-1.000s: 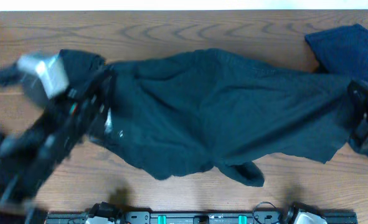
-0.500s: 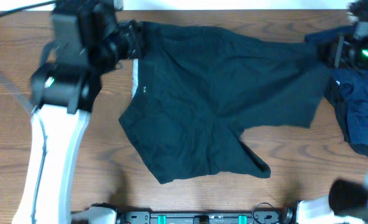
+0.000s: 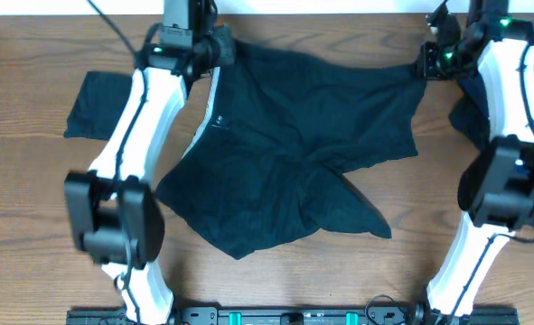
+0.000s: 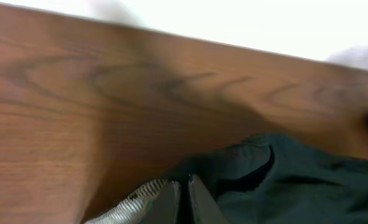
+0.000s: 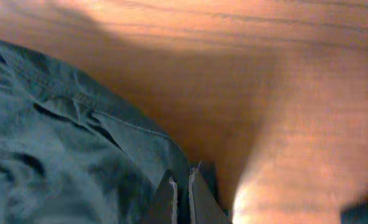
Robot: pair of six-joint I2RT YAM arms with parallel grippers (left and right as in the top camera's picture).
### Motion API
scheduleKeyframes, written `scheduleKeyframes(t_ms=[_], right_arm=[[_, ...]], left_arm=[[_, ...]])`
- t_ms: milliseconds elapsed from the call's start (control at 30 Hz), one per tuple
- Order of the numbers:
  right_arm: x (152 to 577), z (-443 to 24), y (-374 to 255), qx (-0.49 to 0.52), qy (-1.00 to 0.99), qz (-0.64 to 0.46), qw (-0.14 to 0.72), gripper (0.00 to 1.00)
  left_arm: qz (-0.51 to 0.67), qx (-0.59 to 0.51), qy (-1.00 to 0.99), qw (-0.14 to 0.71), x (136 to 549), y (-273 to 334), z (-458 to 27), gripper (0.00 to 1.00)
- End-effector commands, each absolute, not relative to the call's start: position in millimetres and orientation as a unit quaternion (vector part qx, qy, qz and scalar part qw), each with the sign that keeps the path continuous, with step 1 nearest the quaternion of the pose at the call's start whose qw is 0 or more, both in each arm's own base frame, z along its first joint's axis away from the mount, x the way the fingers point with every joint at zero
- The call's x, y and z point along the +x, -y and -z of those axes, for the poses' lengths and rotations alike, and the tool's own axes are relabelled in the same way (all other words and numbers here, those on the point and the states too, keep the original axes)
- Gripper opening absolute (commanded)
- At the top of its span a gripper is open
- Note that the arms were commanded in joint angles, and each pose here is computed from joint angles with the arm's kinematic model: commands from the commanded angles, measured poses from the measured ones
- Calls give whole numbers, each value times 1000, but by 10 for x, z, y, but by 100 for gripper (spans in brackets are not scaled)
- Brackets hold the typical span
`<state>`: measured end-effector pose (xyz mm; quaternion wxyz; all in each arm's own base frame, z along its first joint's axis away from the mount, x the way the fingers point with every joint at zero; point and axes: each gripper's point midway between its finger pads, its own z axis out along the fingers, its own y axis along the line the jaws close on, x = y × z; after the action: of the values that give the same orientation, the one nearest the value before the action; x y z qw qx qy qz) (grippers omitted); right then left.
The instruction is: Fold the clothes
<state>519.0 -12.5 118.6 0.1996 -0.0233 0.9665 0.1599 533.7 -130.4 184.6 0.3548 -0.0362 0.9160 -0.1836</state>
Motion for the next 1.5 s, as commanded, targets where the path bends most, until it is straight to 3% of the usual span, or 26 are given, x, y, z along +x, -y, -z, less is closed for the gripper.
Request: scheduleKeyframes(t_ms=[0, 200, 367, 400, 467, 500, 533, 600, 633, 700, 833, 1000, 1100, 1167, 1467], right_arm=[[5294, -1003, 132, -30, -967, -154, 200, 1], [5516, -701, 175, -33, -964, -148, 217, 1], [5704, -570, 182, -39, -958, -143, 243, 1], [5751, -547, 188, -41, -957, -140, 251, 9], [5835, -589, 203, -44, -952, -135, 270, 25], [5885, -623, 210, -46, -949, -133, 282, 37], [5934, -711, 224, -48, -945, -130, 296, 56], [5973, -856, 243, -49, -941, -127, 311, 79], [5975, -966, 250, -50, -939, -126, 317, 81], [5912, -1203, 252, -50, -937, -125, 322, 85], [5543, -1597, 199, -45, -946, -130, 293, 88], [4865, -1867, 100, -30, -966, -146, 209, 88], [4555, -1837, 48, -20, -976, -156, 152, 83], [4391, -1760, 22, -13, -980, -162, 114, 78], [4122, -1437, -11, -6, -984, -172, 47, 78]], left_arm=[[168, -35, -923, 345, 5451, 1282, -1561, 6], [117, -56, -937, 326, 5568, 1133, -1044, 6], [104, -60, -935, 334, 5671, 1095, -885, 6], [105, -60, -932, 340, 5696, 1100, -903, 13], [107, -55, -927, 355, 5749, 1105, -962, 44], [107, -50, -923, 365, 5778, 1105, -1021, 58], [107, -44, -919, 378, 5803, 1091, -1121, 70], [107, -44, -912, 393, 5813, 1052, -1294, 87], [107, -47, -909, 399, 5801, 1013, -1404, 94], [105, -53, -908, 403, 5699, 909, -1659, 98], [93, -67, -923, 367, 5302, 710, -1940, 99], [65, -88, -961, 256, 4662, 453, -1819, 96], [47, -86, -976, 192, 4418, 313, -1599, 87], [38, -98, -984, 145, 4255, 193, -1421, 86], [17, -172, -984, -38, 3523, -359, -1040, 86]])
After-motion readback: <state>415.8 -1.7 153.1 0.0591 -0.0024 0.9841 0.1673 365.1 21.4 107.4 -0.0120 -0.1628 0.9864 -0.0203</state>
